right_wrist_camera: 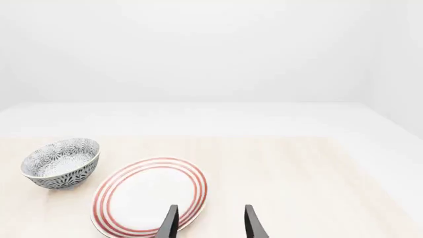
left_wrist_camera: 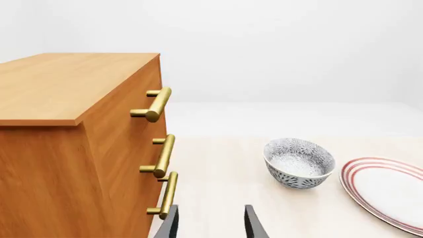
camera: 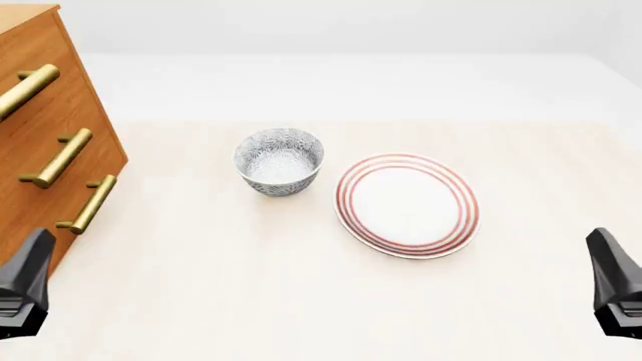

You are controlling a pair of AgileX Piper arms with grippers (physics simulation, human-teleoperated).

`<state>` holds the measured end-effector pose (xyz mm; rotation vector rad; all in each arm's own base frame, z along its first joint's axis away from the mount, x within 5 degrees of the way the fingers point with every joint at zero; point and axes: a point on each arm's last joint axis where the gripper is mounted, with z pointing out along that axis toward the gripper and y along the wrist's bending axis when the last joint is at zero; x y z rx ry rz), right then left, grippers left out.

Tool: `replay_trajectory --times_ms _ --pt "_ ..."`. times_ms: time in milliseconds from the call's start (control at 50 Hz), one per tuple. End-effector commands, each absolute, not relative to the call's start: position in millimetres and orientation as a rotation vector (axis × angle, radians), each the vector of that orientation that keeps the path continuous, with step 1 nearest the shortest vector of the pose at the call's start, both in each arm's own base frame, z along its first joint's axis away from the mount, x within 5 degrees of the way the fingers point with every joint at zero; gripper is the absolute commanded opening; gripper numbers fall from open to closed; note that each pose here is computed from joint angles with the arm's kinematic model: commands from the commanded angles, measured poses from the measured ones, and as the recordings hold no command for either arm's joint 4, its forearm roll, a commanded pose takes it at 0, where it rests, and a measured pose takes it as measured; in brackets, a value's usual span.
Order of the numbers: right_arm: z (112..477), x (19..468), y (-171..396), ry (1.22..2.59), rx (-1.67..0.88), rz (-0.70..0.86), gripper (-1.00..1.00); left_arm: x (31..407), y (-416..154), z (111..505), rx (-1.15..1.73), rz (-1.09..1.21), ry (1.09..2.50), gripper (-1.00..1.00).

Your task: Open the top drawer of the cabinet.

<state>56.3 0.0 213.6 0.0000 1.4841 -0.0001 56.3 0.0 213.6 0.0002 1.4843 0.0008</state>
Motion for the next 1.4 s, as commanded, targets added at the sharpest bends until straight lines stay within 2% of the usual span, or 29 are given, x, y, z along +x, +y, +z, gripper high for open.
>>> replay_trajectory --times_ms 20,400,420,520,560,580,600,1160,1400 --pt "214.4 57.0 0.0 1.486 0.001 0.001 1.0 57.6 0.3 214.3 -0.003 0.006 1.489 1.0" --pt "214.6 57.6 0.0 1.485 -0.004 -0.004 1.0 72.9 -2.7 217.6 0.08 0.025 1.514 1.0" --pt "214.7 57.7 0.0 1.485 -0.004 -0.004 1.0 79.8 -3.2 221.3 0.163 0.103 1.54 1.0" --pt "214.7 57.7 0.0 1.485 -0.004 -0.004 1.0 89.0 -3.5 224.0 0.239 0.176 1.56 1.0" --pt "214.8 57.6 0.0 1.485 -0.004 -0.004 1.0 91.4 -1.1 228.7 0.302 0.272 1.586 1.0" --pt "214.5 58.0 0.0 1.485 -0.004 -0.004 1.0 86.9 4.0 251.2 0.39 0.441 1.59 1.0" --pt "214.5 58.1 0.0 1.485 -0.004 -0.004 1.0 86.4 4.4 252.7 0.4 0.458 1.591 1.0" --pt "214.5 58.2 0.0 1.485 -0.004 -0.004 1.0 104.3 5.5 289.4 0.582 0.615 1.583 1.0" --pt "214.5 58.2 0.0 1.485 -0.005 -0.004 1.0 117.5 9.0 282.7 0.726 0.749 1.591 1.0"
